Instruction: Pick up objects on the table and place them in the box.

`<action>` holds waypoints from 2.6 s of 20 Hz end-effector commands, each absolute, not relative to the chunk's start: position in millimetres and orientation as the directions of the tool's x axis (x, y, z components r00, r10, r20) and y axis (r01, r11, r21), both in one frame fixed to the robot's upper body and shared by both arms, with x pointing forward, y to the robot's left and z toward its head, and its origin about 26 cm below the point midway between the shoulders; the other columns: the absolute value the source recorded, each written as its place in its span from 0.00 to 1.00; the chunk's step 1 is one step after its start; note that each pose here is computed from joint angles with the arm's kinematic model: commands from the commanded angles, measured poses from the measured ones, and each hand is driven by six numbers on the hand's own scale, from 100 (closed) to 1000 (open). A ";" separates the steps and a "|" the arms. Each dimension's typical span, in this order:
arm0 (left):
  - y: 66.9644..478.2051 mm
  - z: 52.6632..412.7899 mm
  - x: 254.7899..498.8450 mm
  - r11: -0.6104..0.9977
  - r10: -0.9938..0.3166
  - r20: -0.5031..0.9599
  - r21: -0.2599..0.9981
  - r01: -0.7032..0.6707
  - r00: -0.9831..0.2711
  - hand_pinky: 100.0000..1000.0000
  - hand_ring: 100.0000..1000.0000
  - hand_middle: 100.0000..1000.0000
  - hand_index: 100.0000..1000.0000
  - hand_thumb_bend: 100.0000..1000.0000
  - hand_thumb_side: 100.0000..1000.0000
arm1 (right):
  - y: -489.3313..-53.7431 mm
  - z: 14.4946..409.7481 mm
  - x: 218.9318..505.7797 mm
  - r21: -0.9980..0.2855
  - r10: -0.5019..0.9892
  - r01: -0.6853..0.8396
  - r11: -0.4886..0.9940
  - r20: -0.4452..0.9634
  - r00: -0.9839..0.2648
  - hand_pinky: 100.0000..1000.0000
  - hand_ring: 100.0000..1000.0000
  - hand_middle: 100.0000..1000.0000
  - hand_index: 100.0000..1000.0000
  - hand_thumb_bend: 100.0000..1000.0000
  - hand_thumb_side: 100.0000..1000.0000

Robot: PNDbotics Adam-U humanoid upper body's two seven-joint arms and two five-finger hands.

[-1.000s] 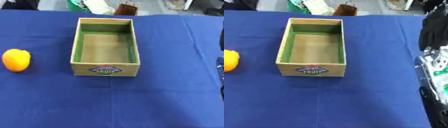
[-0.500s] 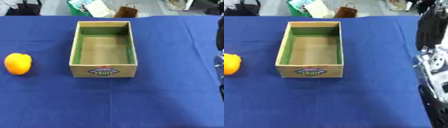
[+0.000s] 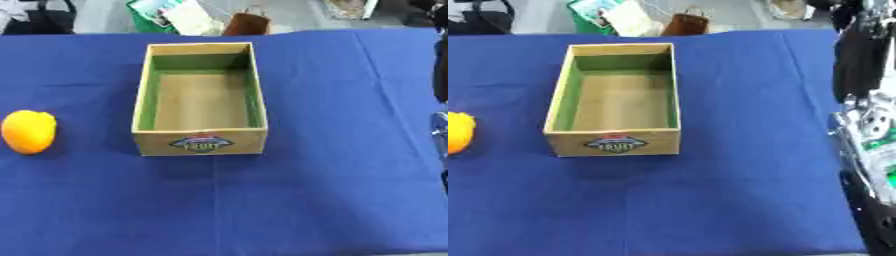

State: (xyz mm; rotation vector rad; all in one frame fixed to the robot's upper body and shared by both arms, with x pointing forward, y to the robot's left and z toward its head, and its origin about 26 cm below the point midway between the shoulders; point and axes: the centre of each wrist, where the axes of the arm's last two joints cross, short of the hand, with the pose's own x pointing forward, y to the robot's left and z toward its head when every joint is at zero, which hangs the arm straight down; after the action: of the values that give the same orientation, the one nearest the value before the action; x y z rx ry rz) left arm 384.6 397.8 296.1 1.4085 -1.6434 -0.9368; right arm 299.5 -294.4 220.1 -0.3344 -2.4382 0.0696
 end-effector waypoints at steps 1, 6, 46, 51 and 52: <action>418.7 309.1 389.4 -0.089 -0.996 -0.086 0.959 -0.268 0.024 0.60 0.69 0.73 0.94 0.42 0.96 | -295.2 228.3 297.4 -0.151 0.270 0.224 0.963 0.590 -0.761 0.73 0.72 0.69 0.78 0.00 1.00; 425.5 306.8 404.6 -0.175 -0.983 -0.172 0.984 -0.038 0.070 0.64 0.72 0.77 0.98 0.76 0.95 | -294.8 227.8 297.4 -0.152 0.270 0.224 0.963 0.593 -0.759 0.73 0.72 0.69 0.78 0.00 1.00; 376.2 276.4 458.4 -0.235 -0.965 -0.158 0.872 0.430 -0.207 0.67 0.74 0.79 1.00 0.79 0.83 | -290.9 223.3 297.5 -0.163 0.262 0.206 0.965 0.614 -0.745 0.73 0.72 0.69 0.78 0.00 1.00; 379.0 277.6 454.1 -0.162 -0.963 -0.040 0.876 0.455 -0.266 0.67 0.74 0.78 0.99 0.78 0.84 | -291.5 222.7 297.3 -0.164 0.266 0.210 0.964 0.615 -0.742 0.73 0.72 0.69 0.78 0.00 1.00; 380.7 278.5 452.6 -0.157 -0.963 -0.033 0.876 0.456 -0.268 0.67 0.74 0.78 0.99 0.79 0.84 | -291.6 222.7 297.3 -0.164 0.267 0.210 0.964 0.615 -0.742 0.73 0.72 0.69 0.78 0.00 1.00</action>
State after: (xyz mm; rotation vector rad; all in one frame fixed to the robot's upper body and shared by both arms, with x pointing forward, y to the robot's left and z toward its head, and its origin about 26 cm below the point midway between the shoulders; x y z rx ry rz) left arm 459.2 370.6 256.3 0.7498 -0.9512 -1.6324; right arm 299.4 -289.8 214.6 -0.3127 -2.4065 0.0913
